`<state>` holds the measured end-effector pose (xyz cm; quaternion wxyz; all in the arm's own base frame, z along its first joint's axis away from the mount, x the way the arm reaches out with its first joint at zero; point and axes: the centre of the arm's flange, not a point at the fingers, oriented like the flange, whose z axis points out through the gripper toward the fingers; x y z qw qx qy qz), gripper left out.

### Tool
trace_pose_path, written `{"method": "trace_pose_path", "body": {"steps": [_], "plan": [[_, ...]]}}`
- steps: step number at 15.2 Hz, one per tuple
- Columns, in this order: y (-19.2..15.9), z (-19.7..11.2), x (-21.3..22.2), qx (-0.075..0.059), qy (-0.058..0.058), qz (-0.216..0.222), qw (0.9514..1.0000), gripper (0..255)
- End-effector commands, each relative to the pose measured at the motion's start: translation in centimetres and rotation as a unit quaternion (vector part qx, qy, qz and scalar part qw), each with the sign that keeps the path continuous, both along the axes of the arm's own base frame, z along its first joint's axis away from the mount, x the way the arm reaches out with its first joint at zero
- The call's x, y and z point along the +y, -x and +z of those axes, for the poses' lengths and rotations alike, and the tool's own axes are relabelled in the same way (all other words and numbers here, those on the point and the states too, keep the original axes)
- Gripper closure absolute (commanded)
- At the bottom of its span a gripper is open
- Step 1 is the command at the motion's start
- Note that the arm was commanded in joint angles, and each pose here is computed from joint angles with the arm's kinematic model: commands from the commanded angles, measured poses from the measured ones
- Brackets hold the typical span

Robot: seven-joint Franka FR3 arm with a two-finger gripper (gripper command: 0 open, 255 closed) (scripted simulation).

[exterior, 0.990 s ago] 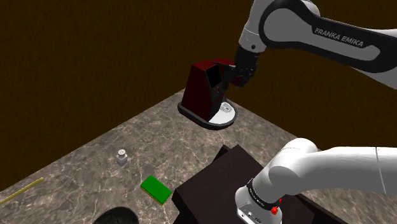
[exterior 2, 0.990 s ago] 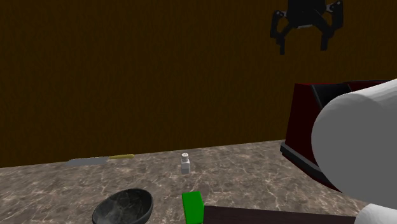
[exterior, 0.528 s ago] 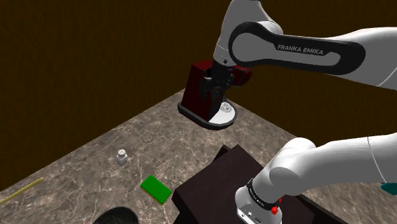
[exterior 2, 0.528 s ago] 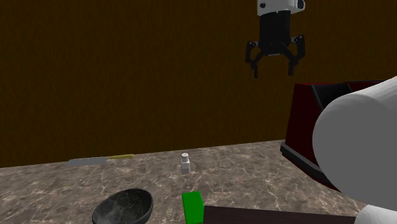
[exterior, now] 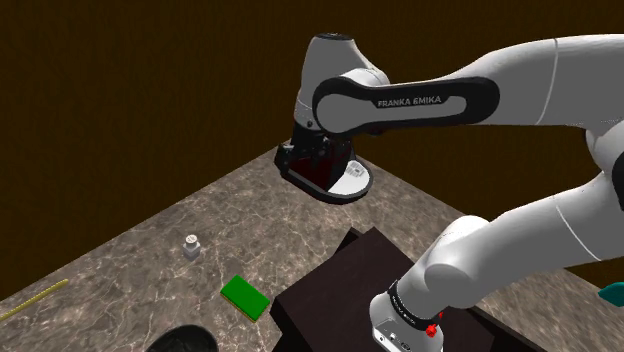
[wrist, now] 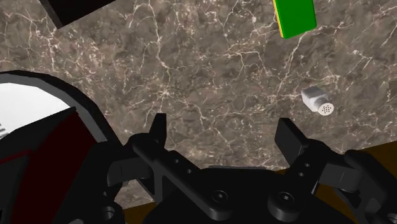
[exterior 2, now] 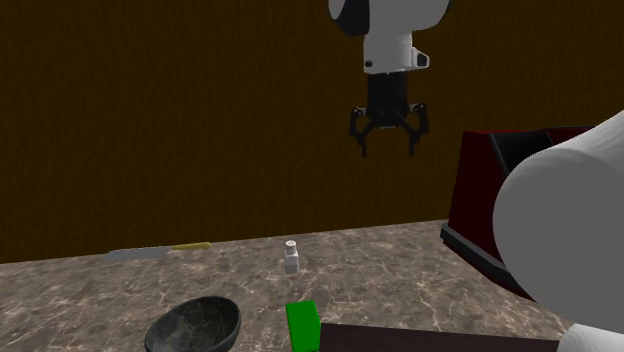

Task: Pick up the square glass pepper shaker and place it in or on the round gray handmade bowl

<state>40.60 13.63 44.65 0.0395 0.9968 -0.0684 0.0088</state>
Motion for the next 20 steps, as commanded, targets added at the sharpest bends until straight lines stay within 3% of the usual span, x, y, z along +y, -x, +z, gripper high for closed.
{"method": "trace_pose_path", "body": {"steps": [1, 20], "plan": [[-1.3, -1.9, 1.4, 0.001, -0.002, 0.001, 1.0, 0], [-10.8, -19.5, 16.2, 0.011, -0.016, 0.016, 0.9997, 0]]}}
